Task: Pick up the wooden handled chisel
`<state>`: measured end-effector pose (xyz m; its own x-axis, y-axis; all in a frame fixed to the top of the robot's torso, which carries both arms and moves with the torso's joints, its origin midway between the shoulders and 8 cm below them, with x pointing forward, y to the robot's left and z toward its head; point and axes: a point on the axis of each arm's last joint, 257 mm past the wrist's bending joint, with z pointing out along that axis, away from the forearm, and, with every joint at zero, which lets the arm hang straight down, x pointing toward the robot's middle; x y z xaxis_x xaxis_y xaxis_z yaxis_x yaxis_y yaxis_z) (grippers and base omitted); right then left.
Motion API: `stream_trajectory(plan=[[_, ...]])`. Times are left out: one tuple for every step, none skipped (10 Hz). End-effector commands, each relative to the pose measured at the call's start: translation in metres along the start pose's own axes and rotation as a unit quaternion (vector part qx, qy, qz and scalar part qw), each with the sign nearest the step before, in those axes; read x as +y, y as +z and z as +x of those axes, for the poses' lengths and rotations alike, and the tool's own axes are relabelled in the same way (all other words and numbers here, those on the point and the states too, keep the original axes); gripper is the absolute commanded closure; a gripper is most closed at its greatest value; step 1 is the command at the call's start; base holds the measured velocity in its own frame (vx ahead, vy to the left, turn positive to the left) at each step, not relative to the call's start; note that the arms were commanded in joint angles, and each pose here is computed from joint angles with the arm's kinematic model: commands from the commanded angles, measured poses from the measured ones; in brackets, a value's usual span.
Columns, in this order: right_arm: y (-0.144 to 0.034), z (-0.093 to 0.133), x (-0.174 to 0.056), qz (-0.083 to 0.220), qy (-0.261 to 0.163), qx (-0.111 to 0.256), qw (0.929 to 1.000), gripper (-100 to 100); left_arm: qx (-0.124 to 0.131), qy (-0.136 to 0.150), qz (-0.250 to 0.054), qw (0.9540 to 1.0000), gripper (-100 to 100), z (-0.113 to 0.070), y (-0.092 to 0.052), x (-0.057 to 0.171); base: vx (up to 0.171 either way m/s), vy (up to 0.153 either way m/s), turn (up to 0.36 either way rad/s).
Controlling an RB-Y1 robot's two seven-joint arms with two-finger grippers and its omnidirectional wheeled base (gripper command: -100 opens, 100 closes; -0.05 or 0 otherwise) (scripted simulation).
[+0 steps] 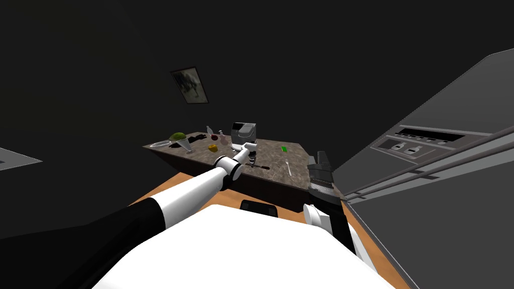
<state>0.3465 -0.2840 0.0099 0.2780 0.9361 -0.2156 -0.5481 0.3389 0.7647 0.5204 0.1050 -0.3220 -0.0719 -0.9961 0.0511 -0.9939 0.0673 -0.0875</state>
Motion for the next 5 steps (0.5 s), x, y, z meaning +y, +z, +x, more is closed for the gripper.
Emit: stream_trajectory(plan=[[0.000, 0.000, 0.000, 0.000, 0.000, 0.000, 1.0000, 0, 0.002, 0.007, -0.020, 0.9998, -100, 0.012, 0.005, 0.012, 0.014, -0.014, -0.007], [0.000, 0.000, 0.000, 0.000, 0.000, 0.000, 1.0000, 0, 0.005, 0.015, -0.028, 0.9995, -100, 0.023, 0.006, 0.018, 0.026, -0.025, -0.008], [0.000, 0.000, 0.000, 0.000, 0.000, 0.000, 1.0000, 0, 0.004, 0.011, -0.021, 0.9997, -100, 0.017, 0.004, 0.013, 0.012, -0.014, -0.003], [0.000, 0.000, 0.000, 0.000, 0.000, 0.000, 1.0000, 0, 0.004, 0.011, -0.023, 0.9997, 0, 0.018, 0.005, 0.015, 0.000, 0.000, 0.000], [0.000, 0.000, 0.000, 0.000, 0.000, 0.000, 1.0000, 0, 0.004, 0.010, -0.022, 0.9997, -100, 0.015, 0.017, 0.018, 0.015, -0.011, -0.021]])
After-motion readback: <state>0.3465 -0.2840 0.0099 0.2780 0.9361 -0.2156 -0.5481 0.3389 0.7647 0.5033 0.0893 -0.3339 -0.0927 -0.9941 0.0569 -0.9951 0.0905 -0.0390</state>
